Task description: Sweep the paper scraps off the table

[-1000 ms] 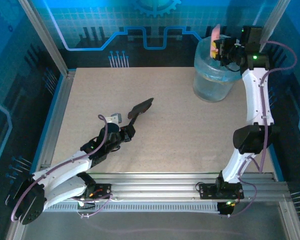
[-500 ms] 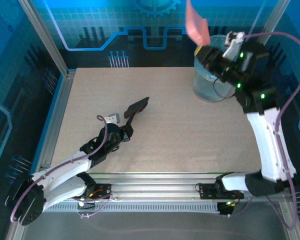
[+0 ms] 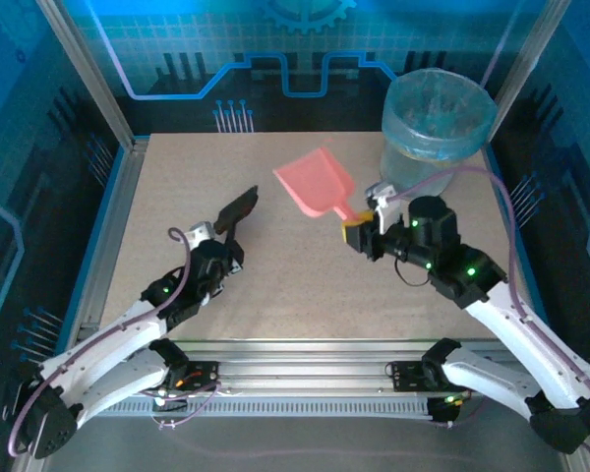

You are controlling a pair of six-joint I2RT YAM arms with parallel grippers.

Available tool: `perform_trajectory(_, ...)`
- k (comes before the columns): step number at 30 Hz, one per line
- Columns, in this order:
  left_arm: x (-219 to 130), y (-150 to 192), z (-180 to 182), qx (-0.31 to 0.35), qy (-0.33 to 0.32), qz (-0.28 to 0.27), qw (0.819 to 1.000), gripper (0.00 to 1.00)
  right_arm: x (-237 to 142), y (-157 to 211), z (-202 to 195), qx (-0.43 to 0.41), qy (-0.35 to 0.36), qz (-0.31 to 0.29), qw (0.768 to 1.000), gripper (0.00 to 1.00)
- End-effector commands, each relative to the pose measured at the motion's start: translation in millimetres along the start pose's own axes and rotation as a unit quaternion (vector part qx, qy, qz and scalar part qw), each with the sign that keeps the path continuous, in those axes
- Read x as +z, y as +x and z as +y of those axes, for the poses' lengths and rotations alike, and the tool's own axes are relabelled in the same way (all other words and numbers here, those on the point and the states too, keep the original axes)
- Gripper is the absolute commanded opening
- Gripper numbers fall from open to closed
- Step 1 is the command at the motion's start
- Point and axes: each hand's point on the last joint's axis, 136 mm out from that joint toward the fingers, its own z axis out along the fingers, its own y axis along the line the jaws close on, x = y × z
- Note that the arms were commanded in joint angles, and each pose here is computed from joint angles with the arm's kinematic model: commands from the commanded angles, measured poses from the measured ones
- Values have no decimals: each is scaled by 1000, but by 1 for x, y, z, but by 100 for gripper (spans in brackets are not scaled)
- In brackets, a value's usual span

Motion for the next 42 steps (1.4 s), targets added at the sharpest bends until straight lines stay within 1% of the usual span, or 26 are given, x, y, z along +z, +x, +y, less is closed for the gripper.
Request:
perform_trajectory(1,-21,-36,2,-22,-26,-60,998,0,7,13,-13,-38,51,-10,998,0)
perform_trajectory(6,-32,-50,7,-11,-56,-79,995,0,28,64,-45,-30,141,46,989,0)
perform_trajectory(9,-29,-49,10,2,-69,-78,995,0,40,92,-59,-12,169,67,983,0)
perform_trajectory(12,-23,-45,8,24,-78,-65,995,0,53,117,-70,-4,192,81,978,0)
perform_trajectory(15,-11,-33,1,51,-79,-28,995,0,58,135,-88,2,235,89,968,0)
perform_trajectory(18,1,-16,-5,71,-76,16,994,0,64,144,-96,8,254,86,963,0)
perform_trajectory(21,11,-1,-8,81,-74,48,993,0,75,149,-102,18,259,87,962,5)
perform_trajectory(26,23,17,-5,99,-79,83,988,0,97,161,-109,37,251,109,961,6)
perform_trajectory(30,30,35,-2,105,-69,110,986,0,110,173,-119,54,252,122,959,13)
perform_trajectory(32,32,43,-3,107,-59,124,985,5,112,179,-124,62,257,129,956,16)
perform_trajectory(35,33,55,-14,108,-13,143,984,16,116,184,-126,66,255,129,956,18)
perform_trajectory(36,34,59,-16,107,-2,148,983,18,117,185,-126,67,254,126,957,22)
perform_trajectory(38,38,65,-14,111,-5,156,982,18,118,186,-129,70,259,122,956,28)
perform_trajectory(42,47,78,-14,123,-13,181,976,17,124,189,-133,79,259,124,955,29)
